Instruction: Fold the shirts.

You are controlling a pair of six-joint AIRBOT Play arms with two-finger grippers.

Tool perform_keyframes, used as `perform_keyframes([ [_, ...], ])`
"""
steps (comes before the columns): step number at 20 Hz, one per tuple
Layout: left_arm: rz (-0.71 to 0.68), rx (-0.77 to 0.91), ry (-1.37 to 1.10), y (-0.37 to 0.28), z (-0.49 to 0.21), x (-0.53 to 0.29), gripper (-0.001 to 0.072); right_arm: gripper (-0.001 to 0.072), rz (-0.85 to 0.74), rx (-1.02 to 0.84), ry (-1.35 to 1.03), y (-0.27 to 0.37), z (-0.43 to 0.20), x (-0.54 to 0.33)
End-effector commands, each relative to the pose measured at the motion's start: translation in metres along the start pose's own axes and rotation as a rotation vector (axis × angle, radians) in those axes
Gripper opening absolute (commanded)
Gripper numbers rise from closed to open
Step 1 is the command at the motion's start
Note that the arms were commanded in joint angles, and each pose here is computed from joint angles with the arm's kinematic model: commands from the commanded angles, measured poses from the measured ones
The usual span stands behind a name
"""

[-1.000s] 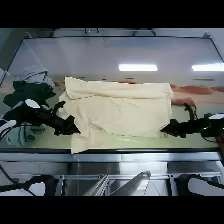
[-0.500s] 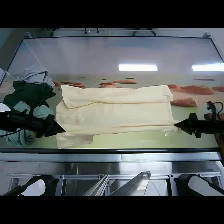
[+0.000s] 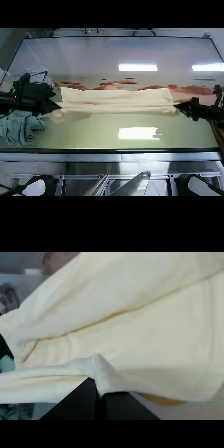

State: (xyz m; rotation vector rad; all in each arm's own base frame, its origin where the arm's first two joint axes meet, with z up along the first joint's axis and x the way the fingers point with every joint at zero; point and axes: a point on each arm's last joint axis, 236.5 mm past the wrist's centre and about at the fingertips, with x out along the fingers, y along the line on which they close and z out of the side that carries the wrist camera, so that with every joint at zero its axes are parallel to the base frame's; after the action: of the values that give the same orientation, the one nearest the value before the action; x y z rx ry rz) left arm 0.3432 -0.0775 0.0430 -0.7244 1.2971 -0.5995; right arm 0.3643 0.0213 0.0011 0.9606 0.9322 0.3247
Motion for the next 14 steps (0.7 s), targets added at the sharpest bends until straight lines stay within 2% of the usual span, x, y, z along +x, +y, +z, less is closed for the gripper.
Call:
perform_keyframes([
  [1,-0.015,0.069,-0.003,-0.006,0.057,0.017,0.0020,0.0028,-0.038,-0.058,-0.085,0.004,0.045,0.024],
  [5,-0.023,0.018,0.066,0.036,0.090,0.056,0.0017,0.0028,-0.105,-0.108,-0.087,-0.016,0.067,0.068],
  [8,0.026,-0.032,0.147,0.079,0.096,0.078,0.0009,0.0028,-0.159,-0.104,-0.053,-0.045,0.061,0.099],
  [13,-0.026,-0.039,0.261,0.091,0.096,0.089,0.0013,0.0029,-0.178,-0.136,0.014,-0.066,0.044,0.115],
  [14,-0.029,-0.018,0.262,0.087,0.102,0.085,0.0061,0.0029,-0.167,-0.188,0.018,-0.060,0.046,0.113],
])
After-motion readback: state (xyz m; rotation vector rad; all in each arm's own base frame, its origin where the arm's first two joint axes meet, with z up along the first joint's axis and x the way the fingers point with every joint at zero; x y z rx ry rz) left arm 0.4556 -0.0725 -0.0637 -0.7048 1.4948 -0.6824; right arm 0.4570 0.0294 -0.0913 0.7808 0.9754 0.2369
